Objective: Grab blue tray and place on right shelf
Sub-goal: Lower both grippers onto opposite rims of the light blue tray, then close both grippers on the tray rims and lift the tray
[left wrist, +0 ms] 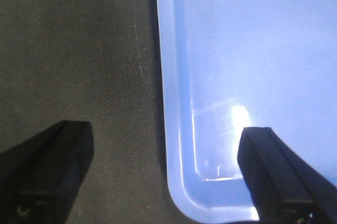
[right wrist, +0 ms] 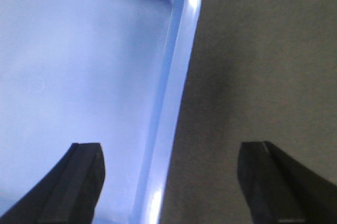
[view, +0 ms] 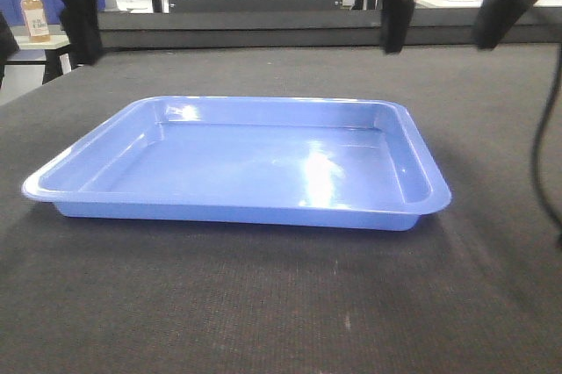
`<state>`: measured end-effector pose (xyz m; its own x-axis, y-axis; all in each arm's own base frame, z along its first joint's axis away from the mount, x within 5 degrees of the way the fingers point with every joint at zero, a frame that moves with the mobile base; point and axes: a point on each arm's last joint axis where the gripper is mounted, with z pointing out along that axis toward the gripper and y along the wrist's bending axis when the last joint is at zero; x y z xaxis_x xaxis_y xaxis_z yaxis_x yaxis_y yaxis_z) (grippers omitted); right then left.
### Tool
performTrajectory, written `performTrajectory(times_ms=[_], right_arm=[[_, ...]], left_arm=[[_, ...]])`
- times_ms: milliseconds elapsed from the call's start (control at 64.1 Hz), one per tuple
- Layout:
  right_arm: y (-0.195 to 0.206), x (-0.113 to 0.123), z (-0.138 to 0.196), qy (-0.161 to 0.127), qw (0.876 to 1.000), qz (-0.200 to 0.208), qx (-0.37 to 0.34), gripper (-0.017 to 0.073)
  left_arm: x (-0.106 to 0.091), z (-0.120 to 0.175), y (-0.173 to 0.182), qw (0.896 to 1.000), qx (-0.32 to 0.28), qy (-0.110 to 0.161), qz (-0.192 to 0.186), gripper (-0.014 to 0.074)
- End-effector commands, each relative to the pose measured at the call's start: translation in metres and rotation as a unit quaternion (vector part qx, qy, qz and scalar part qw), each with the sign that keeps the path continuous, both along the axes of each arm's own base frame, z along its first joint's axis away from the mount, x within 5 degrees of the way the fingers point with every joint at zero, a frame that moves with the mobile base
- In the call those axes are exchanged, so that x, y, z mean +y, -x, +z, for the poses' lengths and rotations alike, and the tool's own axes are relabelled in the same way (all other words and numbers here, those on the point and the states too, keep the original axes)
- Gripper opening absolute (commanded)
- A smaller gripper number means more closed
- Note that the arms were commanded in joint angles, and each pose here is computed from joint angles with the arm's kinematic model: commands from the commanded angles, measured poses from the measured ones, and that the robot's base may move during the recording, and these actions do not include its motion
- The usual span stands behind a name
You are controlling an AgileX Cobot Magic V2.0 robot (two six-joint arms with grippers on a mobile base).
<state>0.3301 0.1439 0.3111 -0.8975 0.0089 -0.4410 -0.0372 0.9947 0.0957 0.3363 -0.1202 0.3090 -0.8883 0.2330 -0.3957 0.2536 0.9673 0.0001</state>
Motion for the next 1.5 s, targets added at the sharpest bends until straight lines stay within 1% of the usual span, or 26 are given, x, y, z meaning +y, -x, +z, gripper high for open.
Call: performTrajectory(times_ms=[0,94,203,359,561,780,842,889,951,967,1029,1092,1107,1154,1185,1201,1263,1325,1388,1481], right_arm=[[-0.007,0.003,0.012,-0.017,0.999,-0.018,-0.039,0.0611],[-0.013,0.005,-0.003,-0.011,0.999,-0.032,-0.013,0.0611],[-0.018,0.008,-0.017,-0.003,0.999,-0.034,0.008,0.0611],[-0.023,0.014,-0.033,-0.017,0.999,-0.038,0.032,0.0611],[-0.031,0.018,-0.055,-0.006,0.998,-0.039,0.057,0.0611],[-0.035,0.02,-0.068,-0.001,0.997,-0.039,0.067,0.0609],[-0.036,0.021,-0.071,0.001,0.997,-0.038,0.07,0.0565],[-0.036,0.021,-0.071,0.001,0.997,-0.038,0.071,0.05],[-0.036,0.021,-0.072,0.001,0.997,-0.038,0.071,0.0375],[-0.036,0.021,-0.072,0.001,0.997,-0.038,0.07,0.0321],[-0.037,0.021,-0.072,0.001,0.997,-0.038,0.07,0.017],[-0.036,0.021,-0.072,0.001,0.997,-0.038,0.07,0.0034],[-0.036,0.021,-0.072,0.001,0.997,-0.038,0.07,0.0043],[-0.036,0.021,-0.071,0.001,0.997,-0.038,0.07,0.0069],[-0.036,0.02,-0.07,0.001,0.997,-0.038,0.07,0.0066],[-0.035,0.02,-0.069,0.001,0.997,-0.038,0.07,0.0064],[-0.034,0.02,-0.064,-0.002,0.997,-0.038,0.065,0.0053],[-0.031,0.018,-0.055,-0.007,0.998,-0.038,0.055,0.0055],[-0.026,0.016,-0.041,-0.014,0.998,-0.037,0.04,0.0055],[-0.017,0.011,-0.017,-0.022,0.999,-0.034,0.012,0.0055]], left_arm=[[-0.005,0.014,-0.004,0.999,-0.03,0.02,0.005,0.0465],[-0.01,-0.002,-0.011,1.0,-0.007,0.023,0.007,0.0458],[-0.014,-0.018,-0.018,0.999,0.012,0.028,0.009,0.045],[-0.018,-0.037,-0.026,0.999,0.036,0.025,0.011,0.045],[-0.021,-0.052,-0.032,0.998,0.048,0.027,0.013,0.045],[-0.024,-0.061,-0.035,0.998,0.062,0.03,0.015,0.045],[-0.024,-0.062,-0.035,0.997,0.062,0.031,0.015,0.0449],[-0.024,-0.062,-0.035,0.997,0.062,0.031,0.015,0.0445],[-0.024,-0.065,-0.036,0.997,0.065,0.03,0.016,0.0408],[-0.024,-0.064,-0.036,0.997,0.063,0.031,0.016,0.0393],[-0.025,-0.066,-0.036,0.997,0.066,0.031,0.016,0.0302],[-0.025,-0.067,-0.036,0.997,0.068,0.03,0.016,0.0188],[-0.025,-0.067,-0.036,0.997,0.068,0.03,0.016,0.0138],[-0.025,-0.067,-0.036,0.997,0.068,0.03,0.016,0.003],[-0.025,-0.067,-0.036,0.997,0.069,0.03,0.016,-0.0042],[-0.024,-0.067,-0.036,0.997,0.07,0.029,0.016,-0.0064],[-0.024,-0.067,-0.035,0.997,0.076,0.027,0.016,-0.0024],[-0.023,-0.063,-0.032,0.996,0.08,0.026,0.016,-0.0049],[-0.022,-0.056,-0.028,0.996,0.079,0.026,0.015,-0.0048],[-0.018,-0.035,-0.019,0.997,0.064,0.035,0.021,-0.0047]])
